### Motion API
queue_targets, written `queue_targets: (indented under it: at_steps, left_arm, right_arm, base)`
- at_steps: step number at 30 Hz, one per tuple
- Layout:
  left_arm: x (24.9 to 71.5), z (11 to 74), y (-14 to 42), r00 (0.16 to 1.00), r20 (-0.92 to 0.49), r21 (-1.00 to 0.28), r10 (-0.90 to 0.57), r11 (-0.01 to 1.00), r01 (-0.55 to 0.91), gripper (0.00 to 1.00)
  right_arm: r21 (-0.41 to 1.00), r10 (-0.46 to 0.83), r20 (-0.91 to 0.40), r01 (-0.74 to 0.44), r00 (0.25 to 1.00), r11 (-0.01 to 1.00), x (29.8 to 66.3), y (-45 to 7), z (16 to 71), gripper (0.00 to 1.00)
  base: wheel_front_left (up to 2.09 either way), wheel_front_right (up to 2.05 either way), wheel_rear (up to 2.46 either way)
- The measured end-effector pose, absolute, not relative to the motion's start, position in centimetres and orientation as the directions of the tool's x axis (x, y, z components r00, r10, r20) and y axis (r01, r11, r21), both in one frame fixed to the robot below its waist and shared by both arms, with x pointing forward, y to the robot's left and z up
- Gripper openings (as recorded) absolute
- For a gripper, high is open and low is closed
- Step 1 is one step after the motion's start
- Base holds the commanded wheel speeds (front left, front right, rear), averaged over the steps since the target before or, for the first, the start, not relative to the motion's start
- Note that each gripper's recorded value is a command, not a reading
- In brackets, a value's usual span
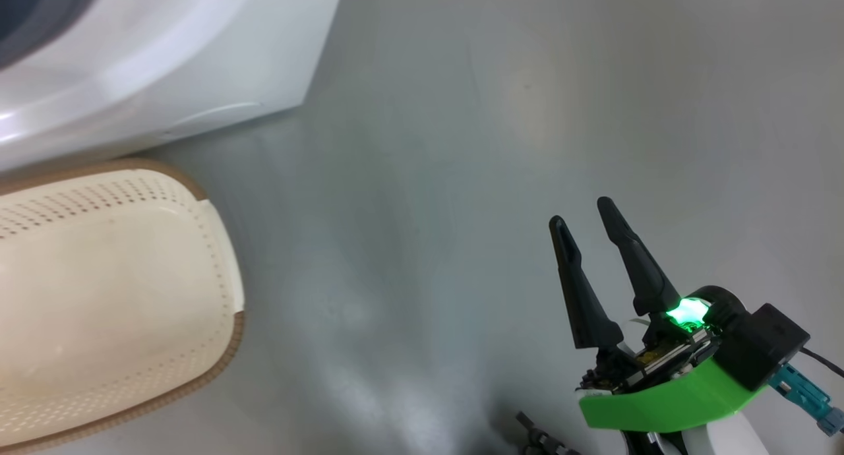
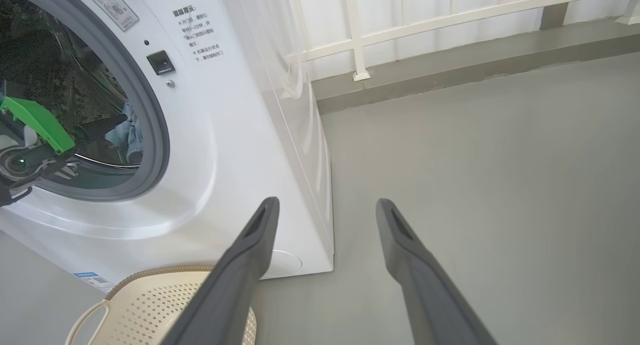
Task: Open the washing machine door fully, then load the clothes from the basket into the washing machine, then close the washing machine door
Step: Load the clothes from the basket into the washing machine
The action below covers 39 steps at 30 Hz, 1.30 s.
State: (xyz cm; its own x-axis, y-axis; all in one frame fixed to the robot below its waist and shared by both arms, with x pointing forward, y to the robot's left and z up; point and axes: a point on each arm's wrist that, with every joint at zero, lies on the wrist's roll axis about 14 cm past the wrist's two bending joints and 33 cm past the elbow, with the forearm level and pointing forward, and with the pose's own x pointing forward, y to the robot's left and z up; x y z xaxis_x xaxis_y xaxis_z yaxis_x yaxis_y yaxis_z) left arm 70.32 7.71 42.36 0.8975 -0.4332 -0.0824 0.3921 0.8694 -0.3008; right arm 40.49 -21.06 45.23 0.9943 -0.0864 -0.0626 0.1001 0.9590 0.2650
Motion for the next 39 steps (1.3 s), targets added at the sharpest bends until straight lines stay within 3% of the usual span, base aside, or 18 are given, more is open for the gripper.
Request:
queue_targets:
  at_steps: [39]
  left_arm:
    - [52.9, 50.2, 13.5, 0.951, 0.027, -0.326, -0.308, 0.897, 0.300, 1.00]
  right_arm:
    - [0.275, -0.010, 0.145, -0.031, 0.989, 0.961, 39.9, -19.3, 52.3, 1.00]
  base:
    - [0.00, 0.00, 0.00]
